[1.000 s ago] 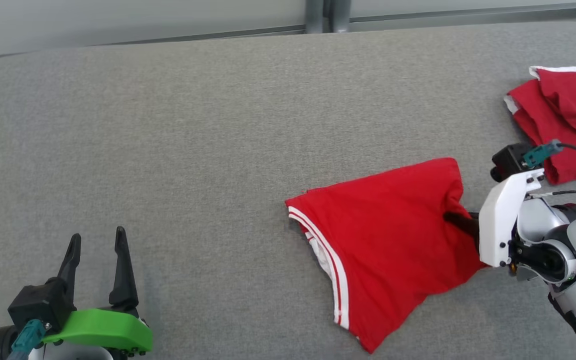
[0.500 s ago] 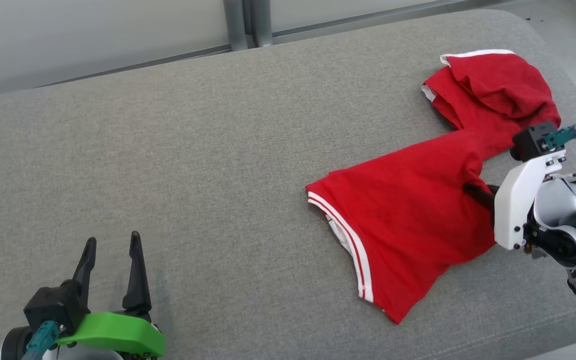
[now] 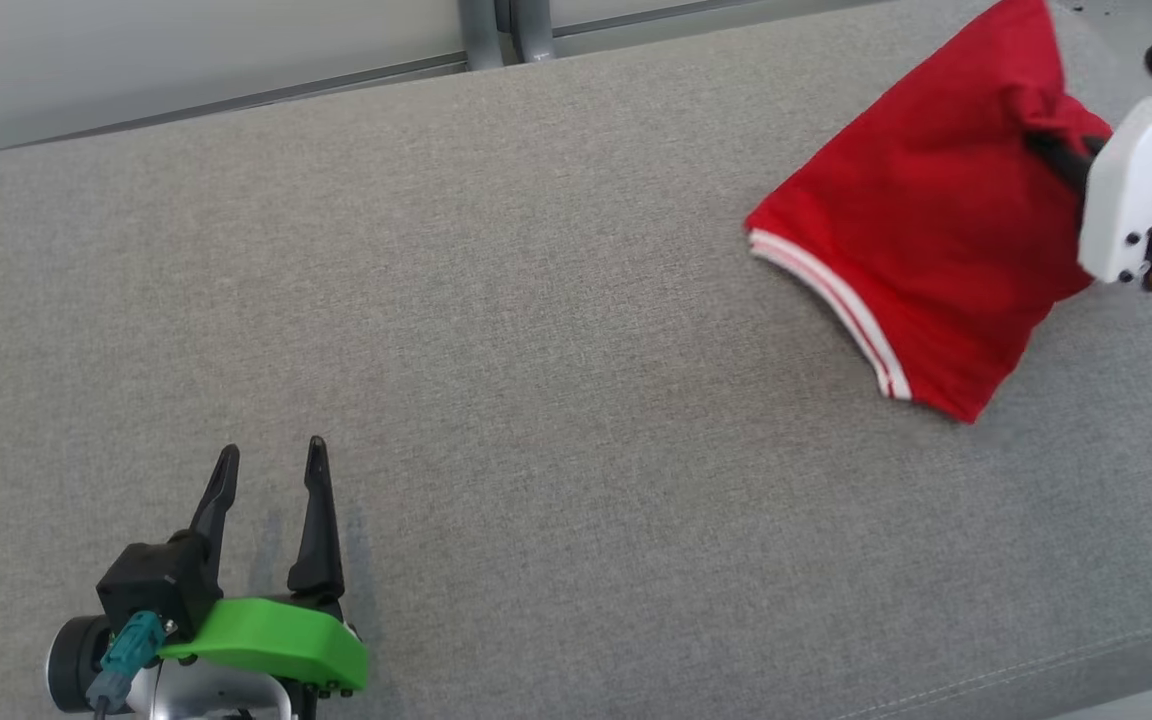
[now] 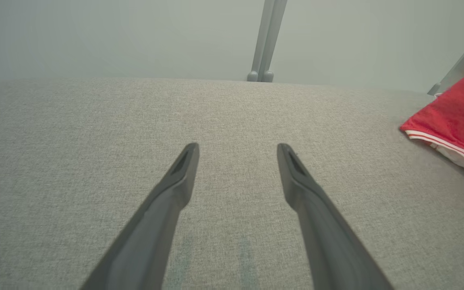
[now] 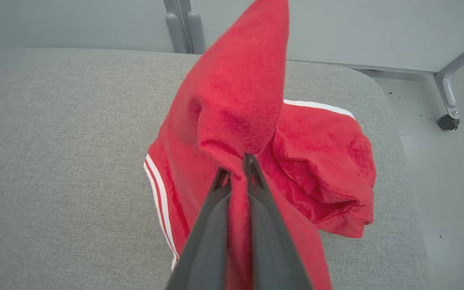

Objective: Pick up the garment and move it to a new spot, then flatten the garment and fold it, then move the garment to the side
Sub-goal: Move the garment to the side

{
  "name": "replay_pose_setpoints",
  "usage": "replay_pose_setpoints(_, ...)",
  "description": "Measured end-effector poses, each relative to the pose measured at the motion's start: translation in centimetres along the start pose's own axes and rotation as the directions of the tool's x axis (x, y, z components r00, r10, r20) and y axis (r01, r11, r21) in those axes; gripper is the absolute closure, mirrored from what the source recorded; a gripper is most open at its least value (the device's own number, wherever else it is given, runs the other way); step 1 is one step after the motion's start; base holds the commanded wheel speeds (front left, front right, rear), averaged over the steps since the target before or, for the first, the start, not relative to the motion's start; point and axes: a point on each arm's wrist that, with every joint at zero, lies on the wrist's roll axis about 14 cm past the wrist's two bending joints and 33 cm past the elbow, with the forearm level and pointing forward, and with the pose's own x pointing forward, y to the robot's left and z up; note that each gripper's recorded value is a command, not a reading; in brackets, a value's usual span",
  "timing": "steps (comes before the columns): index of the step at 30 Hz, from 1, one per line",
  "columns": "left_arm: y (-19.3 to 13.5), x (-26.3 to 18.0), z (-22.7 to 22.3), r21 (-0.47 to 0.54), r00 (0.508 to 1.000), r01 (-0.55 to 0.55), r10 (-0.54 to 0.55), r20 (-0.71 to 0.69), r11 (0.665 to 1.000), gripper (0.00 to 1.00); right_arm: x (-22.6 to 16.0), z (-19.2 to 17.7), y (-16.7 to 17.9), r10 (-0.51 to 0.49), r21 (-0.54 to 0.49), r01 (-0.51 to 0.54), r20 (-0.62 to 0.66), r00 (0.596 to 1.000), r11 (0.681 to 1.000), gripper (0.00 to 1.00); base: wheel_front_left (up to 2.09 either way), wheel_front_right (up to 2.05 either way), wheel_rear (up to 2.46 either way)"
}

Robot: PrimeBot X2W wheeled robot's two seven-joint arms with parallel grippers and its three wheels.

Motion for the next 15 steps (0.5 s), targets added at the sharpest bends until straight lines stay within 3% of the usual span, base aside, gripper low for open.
replay_pose_setpoints(9, 1.0, 0.3, -0.6, -0.004, 1.0, -0.026, 0.026, -0.013, 1.0, 0.0, 1.4, 2.9, -2.4, -0.059, 0.023, 0.059, 0.032, 0.998, 0.998, 1.0, 0.0, 0.0, 0.0)
replay_pose_setpoints(15, 1.6, 0.5, -0.9, -0.005, 0.999, -0.04, 0.039, -0.022, 0.999, 0.0, 2.3, 2.7, -3.7, -0.093, 0.024, 0.093, 0.007, 0.996, 0.995, 1.0, 0.0, 0.0, 0.0)
